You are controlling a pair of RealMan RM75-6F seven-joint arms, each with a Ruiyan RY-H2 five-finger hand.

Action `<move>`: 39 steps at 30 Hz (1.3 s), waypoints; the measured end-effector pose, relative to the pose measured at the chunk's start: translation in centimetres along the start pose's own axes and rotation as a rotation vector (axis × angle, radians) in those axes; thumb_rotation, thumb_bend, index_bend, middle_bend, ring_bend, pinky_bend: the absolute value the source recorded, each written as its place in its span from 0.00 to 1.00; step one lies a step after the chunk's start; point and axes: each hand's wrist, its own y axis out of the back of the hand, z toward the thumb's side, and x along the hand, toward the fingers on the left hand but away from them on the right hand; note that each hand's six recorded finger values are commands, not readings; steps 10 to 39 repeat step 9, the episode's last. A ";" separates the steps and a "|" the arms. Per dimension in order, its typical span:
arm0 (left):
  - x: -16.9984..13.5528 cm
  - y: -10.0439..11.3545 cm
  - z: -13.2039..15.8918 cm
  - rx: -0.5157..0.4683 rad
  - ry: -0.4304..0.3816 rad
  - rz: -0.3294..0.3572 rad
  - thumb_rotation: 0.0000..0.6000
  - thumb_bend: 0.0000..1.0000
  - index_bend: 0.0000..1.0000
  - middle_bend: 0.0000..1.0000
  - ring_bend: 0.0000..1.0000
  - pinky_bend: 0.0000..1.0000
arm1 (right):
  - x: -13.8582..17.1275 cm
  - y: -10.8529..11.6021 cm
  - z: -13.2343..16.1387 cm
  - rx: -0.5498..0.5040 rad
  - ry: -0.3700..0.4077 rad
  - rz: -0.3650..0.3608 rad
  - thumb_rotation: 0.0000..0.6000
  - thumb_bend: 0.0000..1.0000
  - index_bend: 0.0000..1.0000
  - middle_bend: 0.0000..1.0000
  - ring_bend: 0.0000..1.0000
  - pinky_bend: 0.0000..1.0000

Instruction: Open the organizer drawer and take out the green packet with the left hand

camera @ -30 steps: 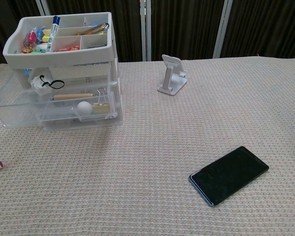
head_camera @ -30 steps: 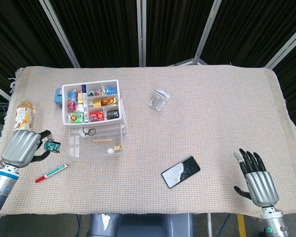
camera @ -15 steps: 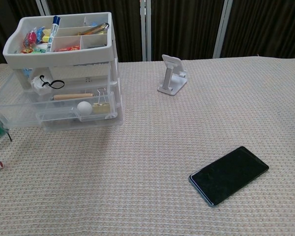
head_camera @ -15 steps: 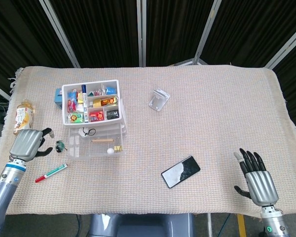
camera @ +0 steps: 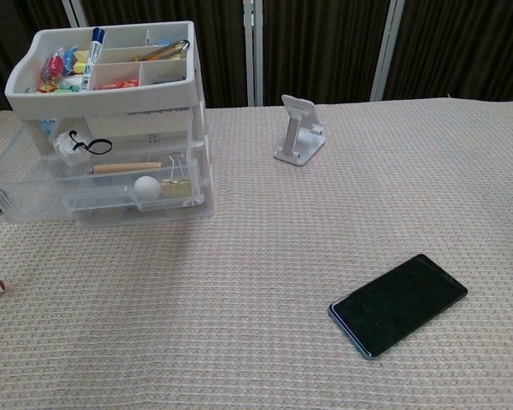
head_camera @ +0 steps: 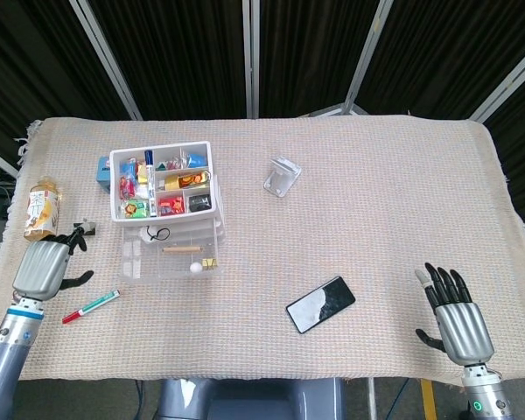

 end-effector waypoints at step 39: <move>-4.8 -2.2 -1.8 -0.029 0.036 -0.013 1.00 0.09 0.00 0.00 0.00 0.00 | -0.3 0.6 -0.3 -0.007 -0.010 -0.019 1.00 0.00 0.00 0.00 0.00 0.00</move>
